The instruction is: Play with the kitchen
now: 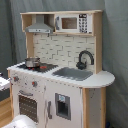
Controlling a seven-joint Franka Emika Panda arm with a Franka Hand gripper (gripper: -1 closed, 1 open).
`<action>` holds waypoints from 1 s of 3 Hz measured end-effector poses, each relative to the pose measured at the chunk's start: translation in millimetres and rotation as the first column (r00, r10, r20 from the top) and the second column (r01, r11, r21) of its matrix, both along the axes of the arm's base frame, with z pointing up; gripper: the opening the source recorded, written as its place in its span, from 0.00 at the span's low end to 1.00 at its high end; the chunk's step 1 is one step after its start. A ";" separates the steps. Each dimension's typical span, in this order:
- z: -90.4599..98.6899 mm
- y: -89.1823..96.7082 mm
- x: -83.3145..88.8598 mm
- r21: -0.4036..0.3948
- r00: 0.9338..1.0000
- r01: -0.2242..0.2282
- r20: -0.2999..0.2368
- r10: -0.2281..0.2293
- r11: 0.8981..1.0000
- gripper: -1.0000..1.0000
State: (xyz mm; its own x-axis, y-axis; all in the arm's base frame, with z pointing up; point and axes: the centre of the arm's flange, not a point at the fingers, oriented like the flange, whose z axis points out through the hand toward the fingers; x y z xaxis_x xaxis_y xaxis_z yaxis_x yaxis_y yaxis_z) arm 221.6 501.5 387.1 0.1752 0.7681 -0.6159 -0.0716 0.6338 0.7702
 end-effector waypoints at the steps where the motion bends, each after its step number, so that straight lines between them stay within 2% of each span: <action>1: -1.6 -11.1 0.1 -0.024 0.998 -0.058 -0.029 0.057 0.998 1.00; 2: -0.4 -15.4 9.3 -0.046 0.992 -0.114 -0.060 0.111 0.992 1.00; 3: 3.3 -23.4 25.8 -0.064 0.985 -0.156 -0.087 0.150 0.986 1.00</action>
